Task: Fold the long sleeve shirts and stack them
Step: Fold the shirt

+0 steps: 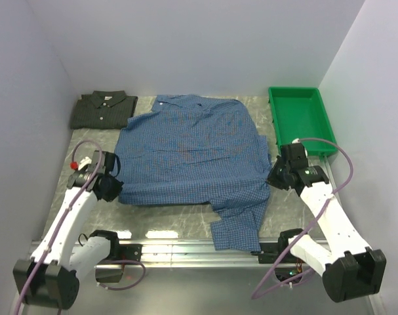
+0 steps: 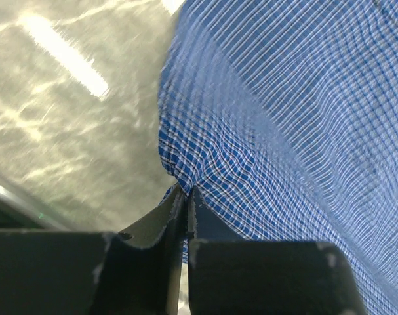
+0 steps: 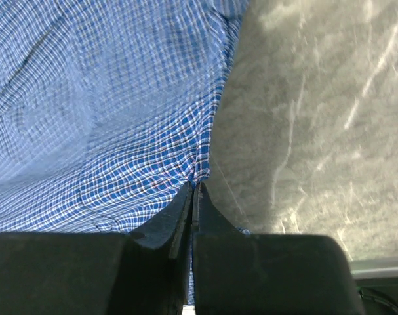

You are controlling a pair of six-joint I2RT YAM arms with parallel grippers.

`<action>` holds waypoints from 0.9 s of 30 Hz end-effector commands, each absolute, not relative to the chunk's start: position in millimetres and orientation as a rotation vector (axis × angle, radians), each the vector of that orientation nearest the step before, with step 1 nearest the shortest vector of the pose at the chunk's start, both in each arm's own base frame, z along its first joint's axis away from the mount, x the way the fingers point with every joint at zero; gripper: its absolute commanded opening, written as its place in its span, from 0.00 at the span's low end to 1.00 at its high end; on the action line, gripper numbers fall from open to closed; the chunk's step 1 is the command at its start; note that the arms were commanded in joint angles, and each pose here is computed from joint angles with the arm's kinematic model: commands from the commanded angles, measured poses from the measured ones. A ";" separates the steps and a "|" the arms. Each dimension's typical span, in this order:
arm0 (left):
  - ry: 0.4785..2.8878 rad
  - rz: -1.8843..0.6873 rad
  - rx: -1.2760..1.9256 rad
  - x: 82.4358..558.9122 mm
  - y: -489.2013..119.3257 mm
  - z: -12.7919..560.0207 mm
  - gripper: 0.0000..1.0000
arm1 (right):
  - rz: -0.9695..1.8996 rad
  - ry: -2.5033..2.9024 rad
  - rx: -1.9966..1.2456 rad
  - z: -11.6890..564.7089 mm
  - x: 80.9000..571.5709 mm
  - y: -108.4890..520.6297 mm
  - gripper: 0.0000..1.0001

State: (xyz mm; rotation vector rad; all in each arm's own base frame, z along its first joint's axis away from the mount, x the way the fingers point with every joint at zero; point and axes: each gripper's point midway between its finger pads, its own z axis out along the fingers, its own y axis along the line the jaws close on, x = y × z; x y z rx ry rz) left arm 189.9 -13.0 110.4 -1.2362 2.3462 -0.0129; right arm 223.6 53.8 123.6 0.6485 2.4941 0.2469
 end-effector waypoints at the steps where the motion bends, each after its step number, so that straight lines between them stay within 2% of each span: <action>1: 2.290 0.012 -1.182 224.0 -5.5 117.2 0.11 | 0.224 2.409 0.628 143.7 253.7 49.2 0.00; 12: 2.278 0.117 -1.177 283.9 10.1 95.4 0.14 | 0.213 2.404 0.642 138.6 316.6 57.9 0.03; 19: 2.318 0.157 -1.187 303.1 13.6 70.0 0.18 | 0.145 2.458 0.660 114.5 342.4 56.0 0.08; 27: 2.326 0.149 -1.145 333.0 11.6 74.2 0.22 | 0.103 2.476 0.726 89.9 360.3 47.7 0.11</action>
